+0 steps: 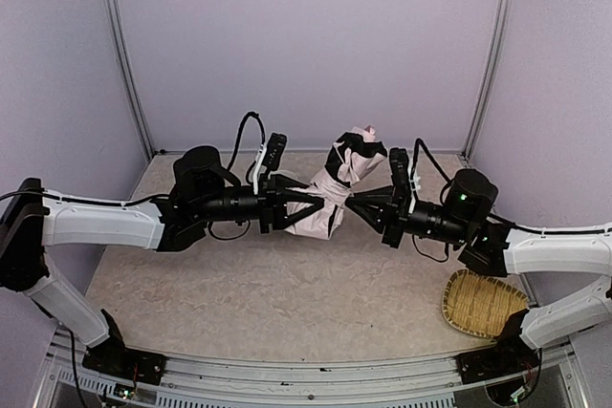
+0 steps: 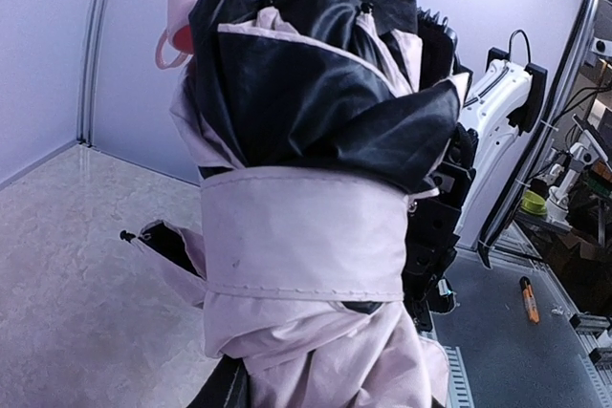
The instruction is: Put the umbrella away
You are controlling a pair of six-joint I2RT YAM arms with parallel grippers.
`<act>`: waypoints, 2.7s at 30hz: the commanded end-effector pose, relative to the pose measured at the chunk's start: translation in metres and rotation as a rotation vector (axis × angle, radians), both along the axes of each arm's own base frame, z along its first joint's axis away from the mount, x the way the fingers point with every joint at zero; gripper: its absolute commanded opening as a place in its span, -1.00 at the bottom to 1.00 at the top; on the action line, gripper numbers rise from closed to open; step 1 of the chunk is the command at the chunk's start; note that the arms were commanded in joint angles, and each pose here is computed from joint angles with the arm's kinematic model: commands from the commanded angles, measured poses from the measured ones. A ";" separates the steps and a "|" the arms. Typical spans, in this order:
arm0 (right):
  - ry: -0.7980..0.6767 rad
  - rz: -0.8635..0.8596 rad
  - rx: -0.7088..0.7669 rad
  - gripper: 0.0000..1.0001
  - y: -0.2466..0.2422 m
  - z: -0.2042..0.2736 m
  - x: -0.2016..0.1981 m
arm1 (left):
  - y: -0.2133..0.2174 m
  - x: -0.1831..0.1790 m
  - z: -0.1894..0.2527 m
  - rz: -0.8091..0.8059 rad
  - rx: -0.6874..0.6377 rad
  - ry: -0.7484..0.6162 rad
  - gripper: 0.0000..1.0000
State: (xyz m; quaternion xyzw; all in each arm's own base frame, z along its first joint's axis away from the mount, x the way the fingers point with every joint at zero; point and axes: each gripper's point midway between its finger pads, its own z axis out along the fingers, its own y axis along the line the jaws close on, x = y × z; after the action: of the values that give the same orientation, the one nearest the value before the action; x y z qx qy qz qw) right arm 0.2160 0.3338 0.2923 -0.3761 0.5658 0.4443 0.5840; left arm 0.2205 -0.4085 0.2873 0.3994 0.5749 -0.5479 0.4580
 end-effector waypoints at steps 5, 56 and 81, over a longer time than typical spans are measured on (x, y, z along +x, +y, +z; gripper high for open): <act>-0.014 -0.289 -0.029 -0.36 -0.035 -0.003 0.040 | -0.006 -0.011 0.001 0.033 0.107 -0.108 -1.00; 0.525 -0.020 -0.710 0.09 0.005 -0.200 0.108 | 0.102 0.028 -0.184 0.395 0.735 -0.208 0.39; 0.660 0.097 -0.817 0.04 0.006 -0.218 -0.018 | 0.042 0.106 -0.230 0.450 0.897 -0.286 0.50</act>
State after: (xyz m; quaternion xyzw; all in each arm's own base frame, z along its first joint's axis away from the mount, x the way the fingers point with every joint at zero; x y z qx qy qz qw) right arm 0.1865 0.3486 0.0525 -0.4658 0.8157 0.3191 0.1255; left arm 0.3224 -0.3691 0.0564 0.4883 0.7617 -0.0985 0.4144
